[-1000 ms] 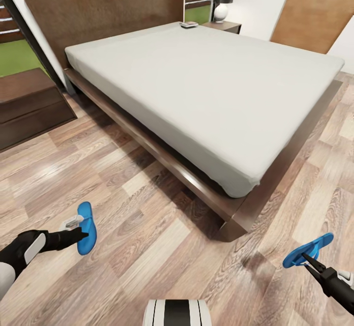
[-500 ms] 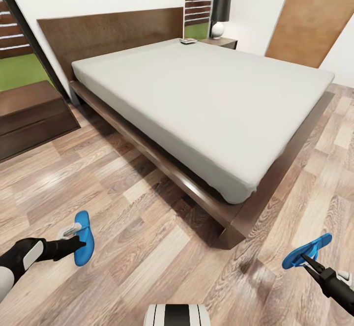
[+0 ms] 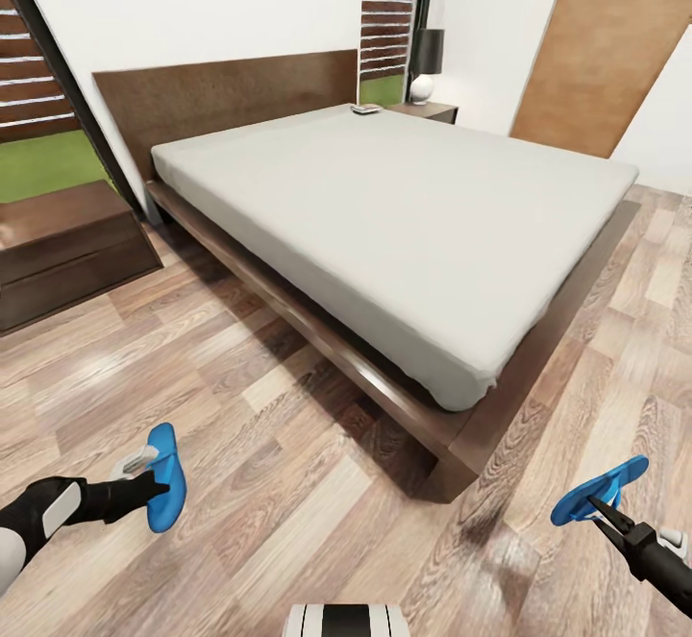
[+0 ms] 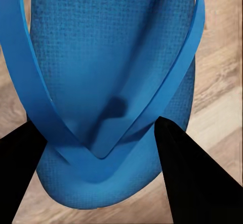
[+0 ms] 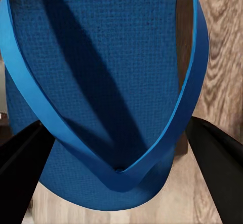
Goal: In the bedroom, move the book from the bed onto either nightstand, and place the two sandals side by side next to the bed.
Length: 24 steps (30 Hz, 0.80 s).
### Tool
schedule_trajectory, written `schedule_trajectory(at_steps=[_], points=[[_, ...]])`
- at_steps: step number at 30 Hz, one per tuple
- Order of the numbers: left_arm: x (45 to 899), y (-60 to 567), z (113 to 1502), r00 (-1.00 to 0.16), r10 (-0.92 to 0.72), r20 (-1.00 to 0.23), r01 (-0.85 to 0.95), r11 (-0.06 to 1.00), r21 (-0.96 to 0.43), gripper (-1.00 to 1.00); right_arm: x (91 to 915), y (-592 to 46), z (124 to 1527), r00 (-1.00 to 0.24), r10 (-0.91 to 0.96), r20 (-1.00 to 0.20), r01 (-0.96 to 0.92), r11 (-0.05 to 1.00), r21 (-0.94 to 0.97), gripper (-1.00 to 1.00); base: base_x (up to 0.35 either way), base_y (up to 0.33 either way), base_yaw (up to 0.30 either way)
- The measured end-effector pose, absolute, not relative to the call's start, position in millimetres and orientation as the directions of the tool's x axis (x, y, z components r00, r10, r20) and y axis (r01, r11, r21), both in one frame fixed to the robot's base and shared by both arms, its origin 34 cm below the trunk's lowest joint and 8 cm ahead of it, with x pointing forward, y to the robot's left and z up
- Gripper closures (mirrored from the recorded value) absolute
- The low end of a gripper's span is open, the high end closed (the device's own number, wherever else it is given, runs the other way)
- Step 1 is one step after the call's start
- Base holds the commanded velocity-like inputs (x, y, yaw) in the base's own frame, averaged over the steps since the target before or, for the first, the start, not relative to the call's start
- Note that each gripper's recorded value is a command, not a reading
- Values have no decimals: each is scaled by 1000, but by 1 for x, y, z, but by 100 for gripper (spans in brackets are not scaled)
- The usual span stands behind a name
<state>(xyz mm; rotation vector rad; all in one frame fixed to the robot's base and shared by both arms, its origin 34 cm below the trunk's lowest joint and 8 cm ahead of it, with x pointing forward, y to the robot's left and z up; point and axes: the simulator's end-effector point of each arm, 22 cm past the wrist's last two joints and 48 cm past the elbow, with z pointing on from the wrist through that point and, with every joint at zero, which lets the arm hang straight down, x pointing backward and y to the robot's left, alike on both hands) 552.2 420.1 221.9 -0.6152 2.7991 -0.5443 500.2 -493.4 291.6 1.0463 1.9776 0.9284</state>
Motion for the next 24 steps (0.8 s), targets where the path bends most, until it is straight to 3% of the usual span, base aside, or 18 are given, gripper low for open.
schedule_trajectory(at_steps=[11, 24], points=[[540, 405, 241, -872, -475, -121, -352, 778, -520, 100, 508, -484, 304, -421, 871, -252, 342, 409, 846, 100, 0, 0, 0], [556, 366, 308, -828, -523, -202, -180, 589, -788, 100, 517, -474, 311, -407, 876, -258, 349, 411, 842, 100, 0, 0, 0]])
